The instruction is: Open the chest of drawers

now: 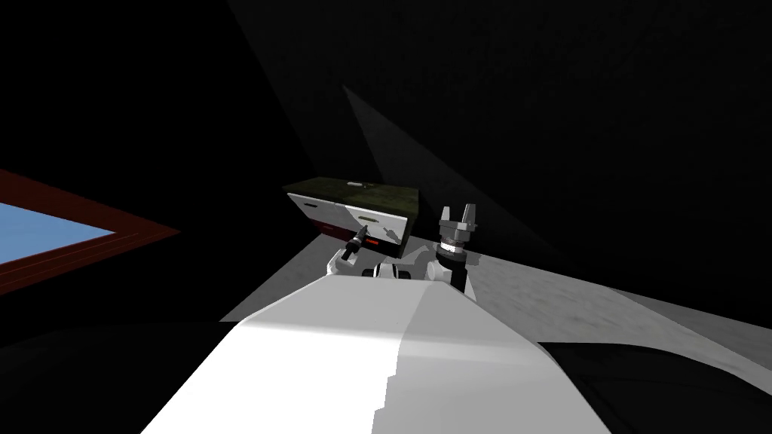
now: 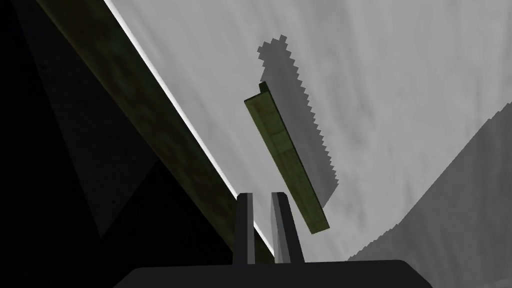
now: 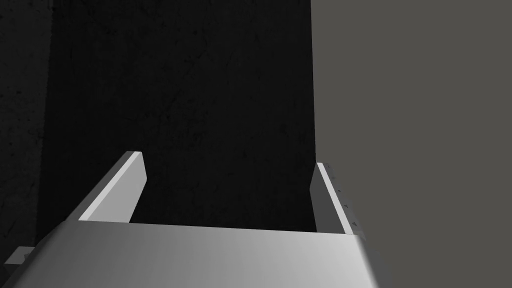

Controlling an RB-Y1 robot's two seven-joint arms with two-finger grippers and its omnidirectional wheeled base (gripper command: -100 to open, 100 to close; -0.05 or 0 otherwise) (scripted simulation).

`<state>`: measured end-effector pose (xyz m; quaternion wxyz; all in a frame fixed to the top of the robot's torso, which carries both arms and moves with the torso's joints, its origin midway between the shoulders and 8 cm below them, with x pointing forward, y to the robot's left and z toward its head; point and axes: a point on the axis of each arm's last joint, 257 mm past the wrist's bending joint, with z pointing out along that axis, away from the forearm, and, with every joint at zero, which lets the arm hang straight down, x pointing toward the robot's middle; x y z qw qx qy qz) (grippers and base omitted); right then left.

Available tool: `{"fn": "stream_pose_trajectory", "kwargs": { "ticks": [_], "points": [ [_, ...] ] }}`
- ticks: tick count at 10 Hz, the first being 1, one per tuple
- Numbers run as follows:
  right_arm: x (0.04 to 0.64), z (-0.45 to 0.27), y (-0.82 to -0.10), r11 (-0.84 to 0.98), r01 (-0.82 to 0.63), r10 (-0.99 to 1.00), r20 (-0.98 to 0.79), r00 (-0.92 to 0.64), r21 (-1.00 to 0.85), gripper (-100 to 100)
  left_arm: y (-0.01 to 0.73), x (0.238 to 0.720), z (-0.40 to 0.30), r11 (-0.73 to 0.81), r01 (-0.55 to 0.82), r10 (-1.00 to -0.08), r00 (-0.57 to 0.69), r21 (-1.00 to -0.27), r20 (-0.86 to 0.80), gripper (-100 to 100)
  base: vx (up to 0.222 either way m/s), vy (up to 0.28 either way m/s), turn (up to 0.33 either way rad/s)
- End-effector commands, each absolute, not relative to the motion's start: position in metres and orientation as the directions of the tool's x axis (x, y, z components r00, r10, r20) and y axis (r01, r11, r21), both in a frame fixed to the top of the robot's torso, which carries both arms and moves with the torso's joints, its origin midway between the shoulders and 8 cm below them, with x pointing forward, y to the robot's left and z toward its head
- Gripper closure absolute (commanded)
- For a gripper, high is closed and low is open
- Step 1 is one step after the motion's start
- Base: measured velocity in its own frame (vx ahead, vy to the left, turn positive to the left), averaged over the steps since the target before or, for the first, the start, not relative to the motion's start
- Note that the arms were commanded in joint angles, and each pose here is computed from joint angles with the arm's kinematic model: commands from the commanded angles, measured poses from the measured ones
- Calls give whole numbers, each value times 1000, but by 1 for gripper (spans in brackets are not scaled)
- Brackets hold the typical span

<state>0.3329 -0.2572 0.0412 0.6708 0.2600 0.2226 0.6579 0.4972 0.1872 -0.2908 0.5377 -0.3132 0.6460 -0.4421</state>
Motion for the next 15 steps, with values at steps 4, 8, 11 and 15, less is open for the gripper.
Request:
{"fn": "stream_pose_trajectory", "kwargs": {
  "ticks": [4,8,11,15],
  "points": [
    [333,41,-257,-1,-767,998,43,35,642,0,188,502,-291,413,68,-882,-220,-908,-418,-100,104,-43,-10],
    [333,41,-257,-1,-767,998,43,35,641,0,186,497,-288,415,69,-878,-228,-907,-420,100,-112,24,19],
    [333,41,-257,-1,-767,998,43,35,642,0,187,498,-289,415,68,-879,-225,-907,-419,-100,-67,29,-1],
    [333,41,-257,-1,-767,998,43,35,642,0,189,502,-290,414,67,-882,-218,-908,-418,-100,147,-46,-18]
  ]
}}
